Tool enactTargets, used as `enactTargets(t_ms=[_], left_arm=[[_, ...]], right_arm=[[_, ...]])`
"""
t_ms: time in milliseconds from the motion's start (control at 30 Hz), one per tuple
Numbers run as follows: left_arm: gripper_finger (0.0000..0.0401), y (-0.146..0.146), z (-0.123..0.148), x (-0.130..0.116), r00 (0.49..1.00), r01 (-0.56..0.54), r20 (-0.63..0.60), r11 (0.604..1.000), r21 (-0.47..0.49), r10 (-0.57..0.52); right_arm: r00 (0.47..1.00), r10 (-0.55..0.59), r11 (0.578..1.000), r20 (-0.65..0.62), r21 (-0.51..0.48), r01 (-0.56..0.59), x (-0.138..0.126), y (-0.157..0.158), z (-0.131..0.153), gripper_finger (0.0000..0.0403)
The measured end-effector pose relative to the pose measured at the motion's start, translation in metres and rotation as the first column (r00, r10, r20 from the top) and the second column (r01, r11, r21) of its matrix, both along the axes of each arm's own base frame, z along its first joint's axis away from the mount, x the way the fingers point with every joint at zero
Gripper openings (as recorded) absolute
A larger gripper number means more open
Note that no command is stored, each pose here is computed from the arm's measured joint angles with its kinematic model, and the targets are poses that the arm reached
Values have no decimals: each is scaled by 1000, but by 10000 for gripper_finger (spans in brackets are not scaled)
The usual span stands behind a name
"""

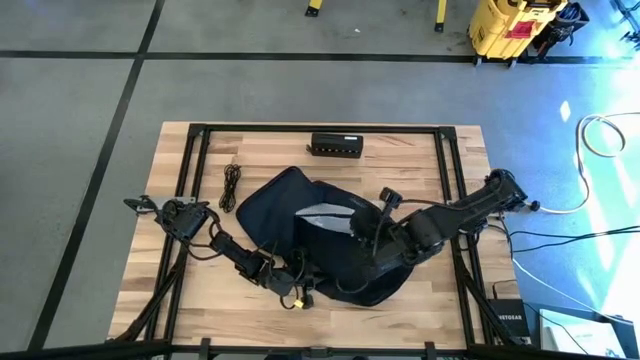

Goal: Unpack backpack
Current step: Remove the transparent zip bag from the black backpack

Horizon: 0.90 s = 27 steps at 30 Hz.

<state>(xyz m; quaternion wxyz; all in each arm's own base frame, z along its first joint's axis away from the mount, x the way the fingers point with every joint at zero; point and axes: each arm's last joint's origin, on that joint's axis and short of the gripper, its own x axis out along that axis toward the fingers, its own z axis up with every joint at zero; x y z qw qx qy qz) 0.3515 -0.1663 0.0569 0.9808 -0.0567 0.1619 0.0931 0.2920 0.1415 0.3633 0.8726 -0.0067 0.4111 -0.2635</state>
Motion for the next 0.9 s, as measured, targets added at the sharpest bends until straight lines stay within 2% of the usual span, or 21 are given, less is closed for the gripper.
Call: enactTargets(t_ms=[367, 600, 733, 900], left_arm=[[37, 53, 0, 21, 997, -78, -16, 997, 3, 79], [37, 90, 0, 31, 990, -131, -33, 987, 93, 134], [37, 113, 2, 36, 985, -168, -14, 980, 106, 171], [37, 129, 15, 39, 988, -153, 0, 984, 93, 154]], right_arm=[[995, 70, 996, 66, 53, -73, -19, 32, 5, 0], [989, 106, 993, 108, 48, -111, -33, 44, 20, 0], [989, 118, 991, 93, 60, -123, -37, 45, 25, 0], [992, 113, 989, 49, 93, -117, -40, 44, 23, 0]])
